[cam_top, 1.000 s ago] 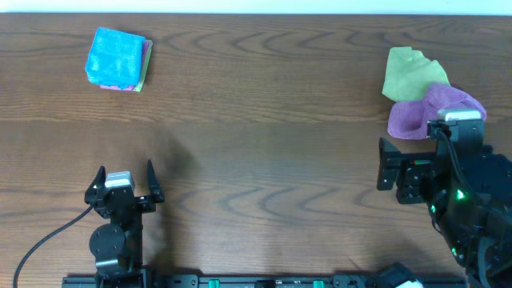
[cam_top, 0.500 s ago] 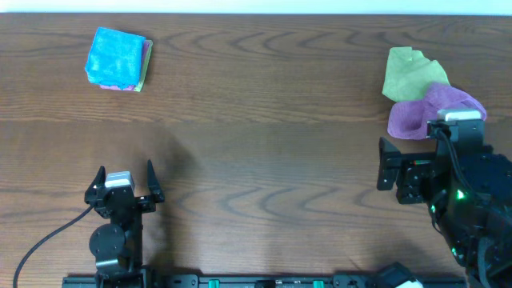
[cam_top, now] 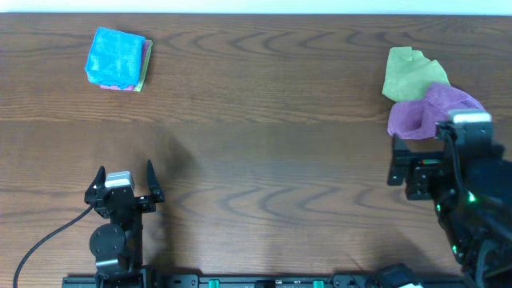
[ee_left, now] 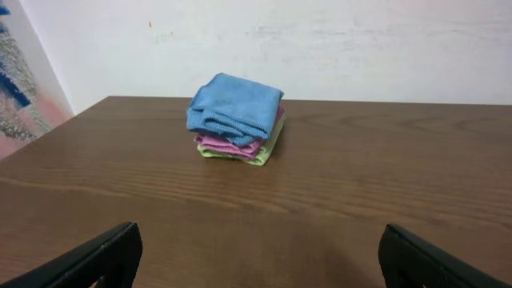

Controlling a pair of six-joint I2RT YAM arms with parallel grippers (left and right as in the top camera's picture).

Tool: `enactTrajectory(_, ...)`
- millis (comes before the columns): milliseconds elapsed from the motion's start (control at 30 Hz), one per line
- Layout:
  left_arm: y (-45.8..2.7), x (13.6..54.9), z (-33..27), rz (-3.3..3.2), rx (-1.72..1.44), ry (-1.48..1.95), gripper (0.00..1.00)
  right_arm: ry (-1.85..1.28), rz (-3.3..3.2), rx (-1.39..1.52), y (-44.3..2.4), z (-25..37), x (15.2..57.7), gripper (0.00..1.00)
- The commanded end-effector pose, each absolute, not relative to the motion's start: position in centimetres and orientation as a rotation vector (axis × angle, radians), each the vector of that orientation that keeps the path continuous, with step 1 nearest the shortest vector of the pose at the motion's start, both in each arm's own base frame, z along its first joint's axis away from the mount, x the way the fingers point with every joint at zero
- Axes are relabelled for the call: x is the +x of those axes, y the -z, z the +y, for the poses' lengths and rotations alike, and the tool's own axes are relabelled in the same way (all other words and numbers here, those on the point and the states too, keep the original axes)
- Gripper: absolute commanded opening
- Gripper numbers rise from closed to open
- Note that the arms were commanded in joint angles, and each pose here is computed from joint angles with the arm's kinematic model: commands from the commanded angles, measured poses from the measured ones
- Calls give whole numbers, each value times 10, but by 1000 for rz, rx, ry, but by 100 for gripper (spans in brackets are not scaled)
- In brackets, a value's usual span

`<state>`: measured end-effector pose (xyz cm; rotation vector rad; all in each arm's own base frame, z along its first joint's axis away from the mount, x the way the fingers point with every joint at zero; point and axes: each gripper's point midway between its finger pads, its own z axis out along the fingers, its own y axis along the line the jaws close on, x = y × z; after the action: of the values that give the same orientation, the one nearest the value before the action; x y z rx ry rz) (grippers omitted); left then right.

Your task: Fold the cloth

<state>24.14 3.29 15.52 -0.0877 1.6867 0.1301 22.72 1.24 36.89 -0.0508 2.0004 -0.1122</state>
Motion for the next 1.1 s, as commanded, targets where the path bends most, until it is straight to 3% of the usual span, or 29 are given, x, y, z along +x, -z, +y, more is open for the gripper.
enactTrajectory(0, -133, 241, 36, 1741, -115, -138, 96, 142, 1925, -276, -345, 16, 222, 99)
enactTrajectory(500, -133, 241, 36, 1741, -115, -138, 95, 137, 1787, -374, -209, 21, 230, 99)
enactTrajectory(1067, -133, 241, 36, 1741, -115, -139, 95, 124, 1794, -384, -153, 24, 228, 99)
